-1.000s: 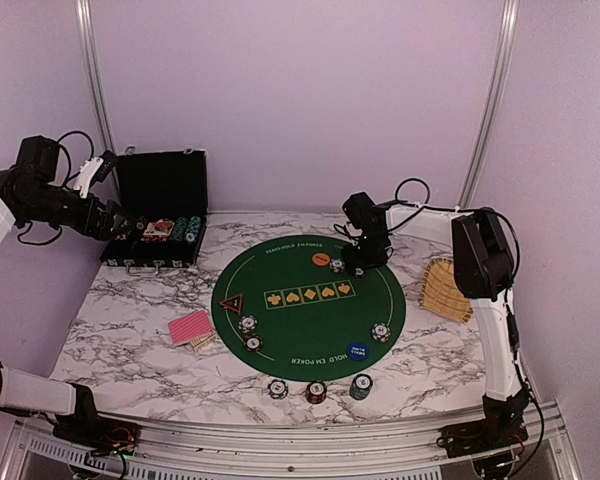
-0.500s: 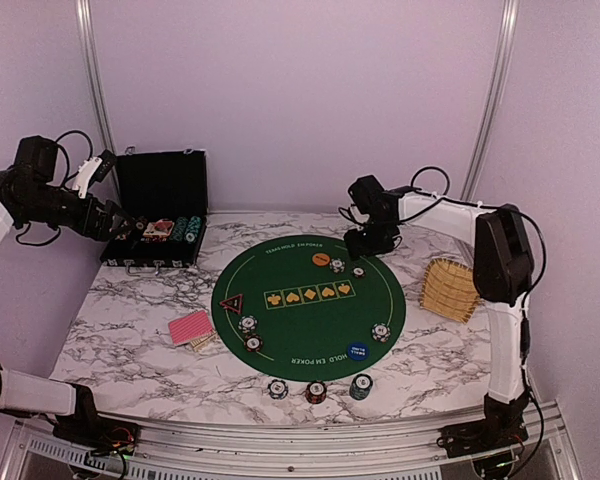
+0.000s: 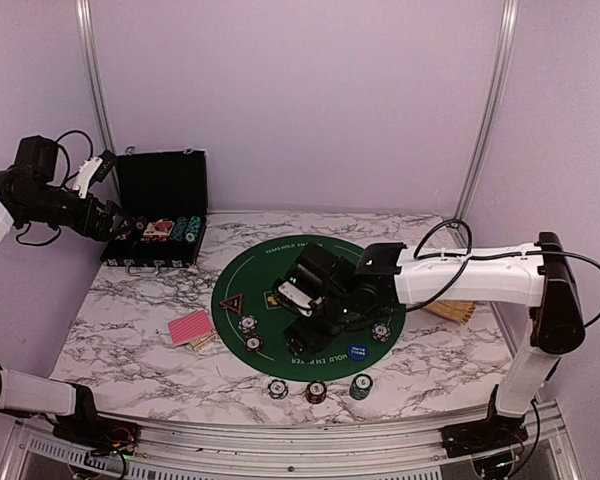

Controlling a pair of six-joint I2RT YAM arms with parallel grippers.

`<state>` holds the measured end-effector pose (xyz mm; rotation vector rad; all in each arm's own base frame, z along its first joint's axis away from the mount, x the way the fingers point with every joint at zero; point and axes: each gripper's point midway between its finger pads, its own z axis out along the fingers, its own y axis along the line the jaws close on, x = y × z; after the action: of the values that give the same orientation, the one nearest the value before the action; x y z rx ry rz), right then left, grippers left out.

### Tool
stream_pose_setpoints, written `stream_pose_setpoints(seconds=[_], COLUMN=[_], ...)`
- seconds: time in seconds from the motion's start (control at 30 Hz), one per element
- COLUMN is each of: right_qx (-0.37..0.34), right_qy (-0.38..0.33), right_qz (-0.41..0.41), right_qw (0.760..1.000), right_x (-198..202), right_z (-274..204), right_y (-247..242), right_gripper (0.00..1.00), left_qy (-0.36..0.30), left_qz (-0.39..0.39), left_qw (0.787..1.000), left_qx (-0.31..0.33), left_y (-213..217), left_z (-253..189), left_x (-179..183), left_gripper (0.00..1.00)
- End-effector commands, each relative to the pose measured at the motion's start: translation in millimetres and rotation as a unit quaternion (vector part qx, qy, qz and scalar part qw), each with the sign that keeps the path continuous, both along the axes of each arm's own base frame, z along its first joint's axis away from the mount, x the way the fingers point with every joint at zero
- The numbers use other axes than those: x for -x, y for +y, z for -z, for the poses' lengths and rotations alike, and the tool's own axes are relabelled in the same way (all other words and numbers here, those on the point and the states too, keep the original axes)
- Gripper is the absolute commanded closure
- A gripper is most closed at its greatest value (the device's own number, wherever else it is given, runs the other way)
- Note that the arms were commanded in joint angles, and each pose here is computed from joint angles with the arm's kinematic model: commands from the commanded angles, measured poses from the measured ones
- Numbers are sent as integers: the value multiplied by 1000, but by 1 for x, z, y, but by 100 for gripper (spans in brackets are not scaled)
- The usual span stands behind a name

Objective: Distribute texas hold em gaming equipment
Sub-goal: Pick up the pile of poker chips from the pile of poker chips.

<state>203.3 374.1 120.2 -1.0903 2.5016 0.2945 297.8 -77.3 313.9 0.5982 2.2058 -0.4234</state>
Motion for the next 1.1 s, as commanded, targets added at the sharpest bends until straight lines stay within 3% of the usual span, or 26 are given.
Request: stream_pose_setpoints(seconds=[0.0, 0.23, 0.83, 1.07], right_qx=[-13, 21, 56, 45], right_qy=[54, 70, 79, 93], right_qz=[-24, -48, -45, -42], right_qw=[998, 996, 994, 994], right_x=[57, 86, 78, 72], right_z=[9, 37, 67, 69], right_y=[7, 5, -5, -5], right_gripper=[9, 8, 14, 21], left_qy=[1, -2, -2, 1], left_qz=[15, 14, 13, 13], left_qw=[1000, 1000, 1000, 1000], left_qx=[8, 9, 6, 5], left_y=[-6, -6, -5, -5], left_z=[-5, -7, -7, -5], left_x=[4, 4, 5, 4], left_gripper=[1, 1, 1, 1])
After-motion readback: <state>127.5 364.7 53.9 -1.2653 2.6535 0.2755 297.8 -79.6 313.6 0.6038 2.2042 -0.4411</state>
